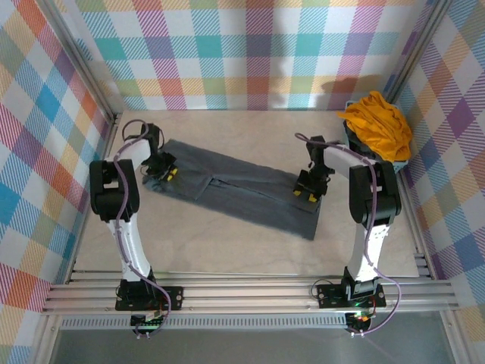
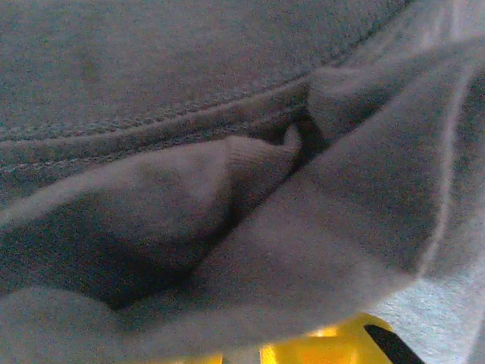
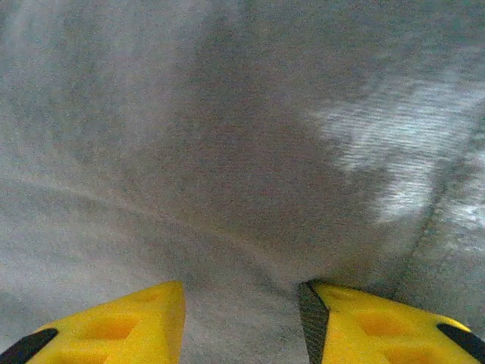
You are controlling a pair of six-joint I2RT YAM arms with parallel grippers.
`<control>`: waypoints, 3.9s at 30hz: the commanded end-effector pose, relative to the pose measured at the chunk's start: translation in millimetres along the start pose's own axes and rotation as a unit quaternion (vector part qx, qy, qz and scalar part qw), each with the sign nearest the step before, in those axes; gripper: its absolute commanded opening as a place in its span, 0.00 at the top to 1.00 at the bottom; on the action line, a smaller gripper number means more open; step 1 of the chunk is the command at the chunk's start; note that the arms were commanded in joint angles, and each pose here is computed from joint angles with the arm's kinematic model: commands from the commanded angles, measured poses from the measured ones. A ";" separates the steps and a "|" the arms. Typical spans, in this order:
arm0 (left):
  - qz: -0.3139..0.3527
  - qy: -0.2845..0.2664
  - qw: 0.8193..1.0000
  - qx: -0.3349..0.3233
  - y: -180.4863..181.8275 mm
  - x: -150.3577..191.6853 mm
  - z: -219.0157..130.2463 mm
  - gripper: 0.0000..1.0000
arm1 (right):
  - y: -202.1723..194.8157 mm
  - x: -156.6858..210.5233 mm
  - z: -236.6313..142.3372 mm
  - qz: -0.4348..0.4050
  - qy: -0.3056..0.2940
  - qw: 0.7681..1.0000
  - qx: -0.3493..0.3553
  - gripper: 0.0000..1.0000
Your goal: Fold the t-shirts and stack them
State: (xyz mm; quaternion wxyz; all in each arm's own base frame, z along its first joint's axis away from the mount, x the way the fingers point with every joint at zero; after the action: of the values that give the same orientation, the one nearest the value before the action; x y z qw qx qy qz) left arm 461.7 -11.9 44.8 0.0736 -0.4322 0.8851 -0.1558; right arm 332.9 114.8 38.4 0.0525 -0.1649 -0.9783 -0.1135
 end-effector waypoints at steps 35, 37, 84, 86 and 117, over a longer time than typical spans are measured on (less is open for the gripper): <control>0.134 -0.038 0.948 0.286 -265.1 9.2 10.3 0.63 | 116.1 173.8 36.8 0.026 0.067 0.991 -0.111 0.49; 0.158 -0.064 0.938 0.301 -275.4 10.3 -30.0 0.55 | 125.9 169.4 21.2 0.000 0.043 0.991 -0.124 0.45; 0.210 0.089 0.972 0.054 86.2 370.6 -20.1 0.89 | 28.5 158.5 36.7 -0.126 0.056 0.987 -0.081 0.74; 0.218 0.068 0.972 0.058 86.4 362.8 -30.4 0.97 | 30.7 167.6 34.0 -0.123 0.053 0.987 -0.087 0.84; 0.129 -0.042 0.972 0.190 113.8 290.4 -140.3 1.00 | 73.1 221.5 -23.4 0.052 0.014 0.984 -0.168 1.00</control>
State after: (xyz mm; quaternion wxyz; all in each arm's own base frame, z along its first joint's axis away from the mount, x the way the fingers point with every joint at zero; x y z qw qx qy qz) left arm 147.3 -152.1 119.7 0.1669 -0.2932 0.8927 -0.2988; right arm 134.2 248.9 90.4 0.0601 -0.1841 -0.9447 -0.2645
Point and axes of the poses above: each hand's point on the last joint's axis, 136 mm out from that joint toward the fingers, its own z axis out along the fingers, its own y axis along the line the jaws close on, x = y × z, the point moved 2 cm from there along -z, back along the fingers, and after that the axes turned 1 degree about -z, right-handed, at the moved point
